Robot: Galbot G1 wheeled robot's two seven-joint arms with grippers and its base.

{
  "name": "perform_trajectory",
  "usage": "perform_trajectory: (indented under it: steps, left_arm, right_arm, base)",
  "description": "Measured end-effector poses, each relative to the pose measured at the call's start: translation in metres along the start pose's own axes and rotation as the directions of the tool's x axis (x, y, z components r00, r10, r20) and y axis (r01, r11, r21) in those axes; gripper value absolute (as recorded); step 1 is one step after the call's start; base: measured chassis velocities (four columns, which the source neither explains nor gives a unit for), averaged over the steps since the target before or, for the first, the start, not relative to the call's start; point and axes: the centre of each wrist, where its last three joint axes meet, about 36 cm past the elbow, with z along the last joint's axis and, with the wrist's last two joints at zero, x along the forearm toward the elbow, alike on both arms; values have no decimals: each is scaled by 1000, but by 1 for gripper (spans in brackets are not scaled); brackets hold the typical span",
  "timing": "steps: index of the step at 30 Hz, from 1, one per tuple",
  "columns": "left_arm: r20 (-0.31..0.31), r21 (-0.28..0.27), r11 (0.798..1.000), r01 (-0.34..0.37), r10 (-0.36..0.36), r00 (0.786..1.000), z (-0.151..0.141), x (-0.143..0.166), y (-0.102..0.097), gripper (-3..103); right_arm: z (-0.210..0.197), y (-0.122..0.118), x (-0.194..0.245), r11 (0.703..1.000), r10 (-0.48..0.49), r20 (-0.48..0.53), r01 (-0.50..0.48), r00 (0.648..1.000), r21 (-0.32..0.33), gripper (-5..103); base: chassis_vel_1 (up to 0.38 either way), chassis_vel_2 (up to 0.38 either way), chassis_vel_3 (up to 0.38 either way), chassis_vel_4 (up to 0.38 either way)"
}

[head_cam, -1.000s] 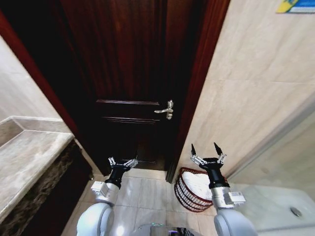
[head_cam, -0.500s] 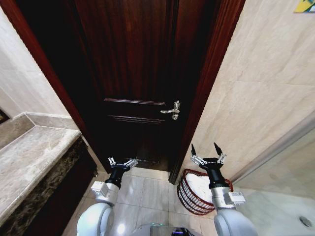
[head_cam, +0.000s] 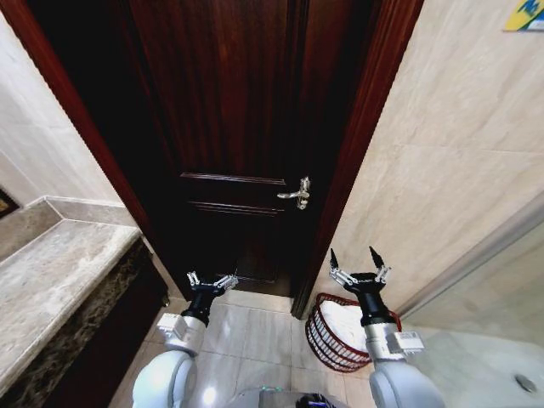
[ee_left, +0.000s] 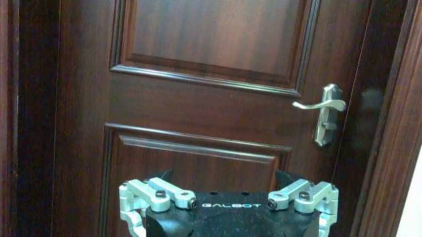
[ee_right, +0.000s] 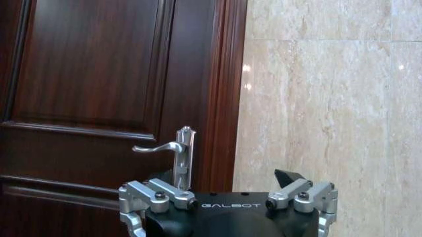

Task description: Discard the used towel into the hamper.

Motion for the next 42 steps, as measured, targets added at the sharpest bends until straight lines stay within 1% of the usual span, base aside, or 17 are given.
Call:
perform_trajectory:
  steps: [21,42]
  left_arm:
    - [0,0,1000,0,0,1000,0,0,0,100]
    - [0,0,1000,0,0,1000,0,0,0,100]
  right_arm:
    - [0,0,0,1000,0,0,0,1000,0,100]
    - [0,0,0,1000,0,0,0,1000,0,100]
  base:
    - [-21,-24,-22,-24]
    - [11,11,7,10]
